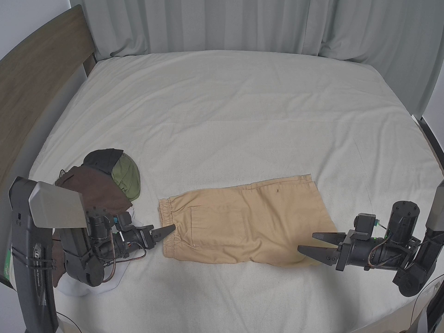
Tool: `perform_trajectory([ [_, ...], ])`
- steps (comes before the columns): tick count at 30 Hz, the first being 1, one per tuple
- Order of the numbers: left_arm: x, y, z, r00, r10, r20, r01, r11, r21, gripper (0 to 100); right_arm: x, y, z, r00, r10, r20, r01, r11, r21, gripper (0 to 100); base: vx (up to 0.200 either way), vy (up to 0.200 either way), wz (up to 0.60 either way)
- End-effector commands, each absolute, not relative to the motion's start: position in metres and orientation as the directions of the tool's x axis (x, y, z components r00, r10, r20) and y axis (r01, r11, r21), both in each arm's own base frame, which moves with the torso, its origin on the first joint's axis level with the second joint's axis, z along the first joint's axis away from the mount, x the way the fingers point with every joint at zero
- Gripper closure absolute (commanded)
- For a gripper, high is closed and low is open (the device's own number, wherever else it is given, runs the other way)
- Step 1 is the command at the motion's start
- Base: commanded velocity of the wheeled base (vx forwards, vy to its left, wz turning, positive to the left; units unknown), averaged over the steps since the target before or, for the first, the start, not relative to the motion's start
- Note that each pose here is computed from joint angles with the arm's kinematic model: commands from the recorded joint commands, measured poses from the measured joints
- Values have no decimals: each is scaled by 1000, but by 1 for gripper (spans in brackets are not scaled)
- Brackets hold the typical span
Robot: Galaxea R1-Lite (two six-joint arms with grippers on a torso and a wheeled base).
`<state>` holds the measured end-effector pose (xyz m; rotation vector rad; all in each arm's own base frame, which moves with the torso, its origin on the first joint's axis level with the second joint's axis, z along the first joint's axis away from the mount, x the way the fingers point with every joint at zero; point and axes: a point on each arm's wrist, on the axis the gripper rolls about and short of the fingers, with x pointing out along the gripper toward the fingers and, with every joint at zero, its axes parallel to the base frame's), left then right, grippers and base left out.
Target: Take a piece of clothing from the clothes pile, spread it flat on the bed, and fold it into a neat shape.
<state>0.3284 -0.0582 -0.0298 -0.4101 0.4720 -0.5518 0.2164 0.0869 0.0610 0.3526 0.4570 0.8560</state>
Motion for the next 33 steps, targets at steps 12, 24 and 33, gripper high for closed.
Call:
perform_trajectory([
  [12, 340, -67, -50, 750, -577, -323, 393, 782, -485, 0, 217, 88, 60, 569, 786, -243, -638, 608, 473, 0, 0, 0, 0],
  [24, 349, -101, -61, 778, -543, -316, 286, 754, -591, 0, 217, 88, 60, 567, 787, -243, -638, 607, 474, 0, 0, 0, 0],
  [33, 352, -102, -60, 790, -532, -305, 275, 752, -599, 0, 216, 88, 60, 567, 787, -244, -638, 607, 475, 0, 0, 0, 0],
])
